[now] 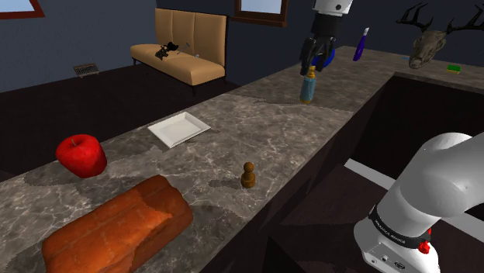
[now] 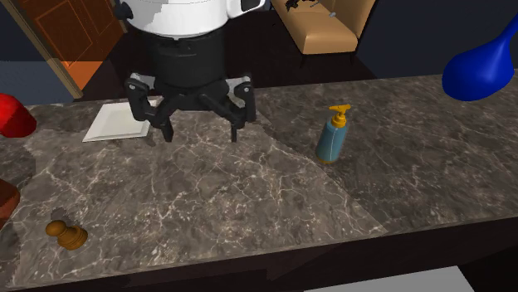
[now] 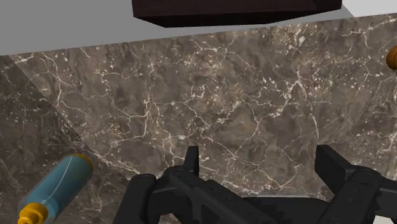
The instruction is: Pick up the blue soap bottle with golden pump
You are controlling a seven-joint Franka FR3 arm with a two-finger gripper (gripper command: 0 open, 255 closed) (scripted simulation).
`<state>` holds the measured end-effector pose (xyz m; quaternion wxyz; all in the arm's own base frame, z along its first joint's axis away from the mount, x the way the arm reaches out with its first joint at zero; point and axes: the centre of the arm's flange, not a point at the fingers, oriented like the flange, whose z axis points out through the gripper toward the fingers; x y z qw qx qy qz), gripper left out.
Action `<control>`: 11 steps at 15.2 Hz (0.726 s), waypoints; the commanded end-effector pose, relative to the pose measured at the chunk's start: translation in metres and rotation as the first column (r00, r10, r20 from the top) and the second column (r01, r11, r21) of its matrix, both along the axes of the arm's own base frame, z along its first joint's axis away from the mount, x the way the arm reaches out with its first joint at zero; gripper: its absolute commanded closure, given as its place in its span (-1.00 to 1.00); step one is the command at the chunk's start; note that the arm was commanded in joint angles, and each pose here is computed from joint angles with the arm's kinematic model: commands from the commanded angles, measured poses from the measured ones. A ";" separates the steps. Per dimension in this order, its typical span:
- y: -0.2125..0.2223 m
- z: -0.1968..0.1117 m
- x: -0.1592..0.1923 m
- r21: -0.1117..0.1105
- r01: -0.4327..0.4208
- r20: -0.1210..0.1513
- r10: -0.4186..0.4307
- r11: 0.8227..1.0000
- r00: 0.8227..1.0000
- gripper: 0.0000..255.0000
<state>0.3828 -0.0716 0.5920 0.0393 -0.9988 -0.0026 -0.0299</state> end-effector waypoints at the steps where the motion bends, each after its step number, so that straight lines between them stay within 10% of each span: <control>1: -0.017 -0.008 0.022 -0.007 0.028 -0.024 -0.028 1.000 0.999 -1.00; 11: -0.117 -0.043 0.112 -0.047 0.160 -0.136 -0.165 0.986 0.977 -1.00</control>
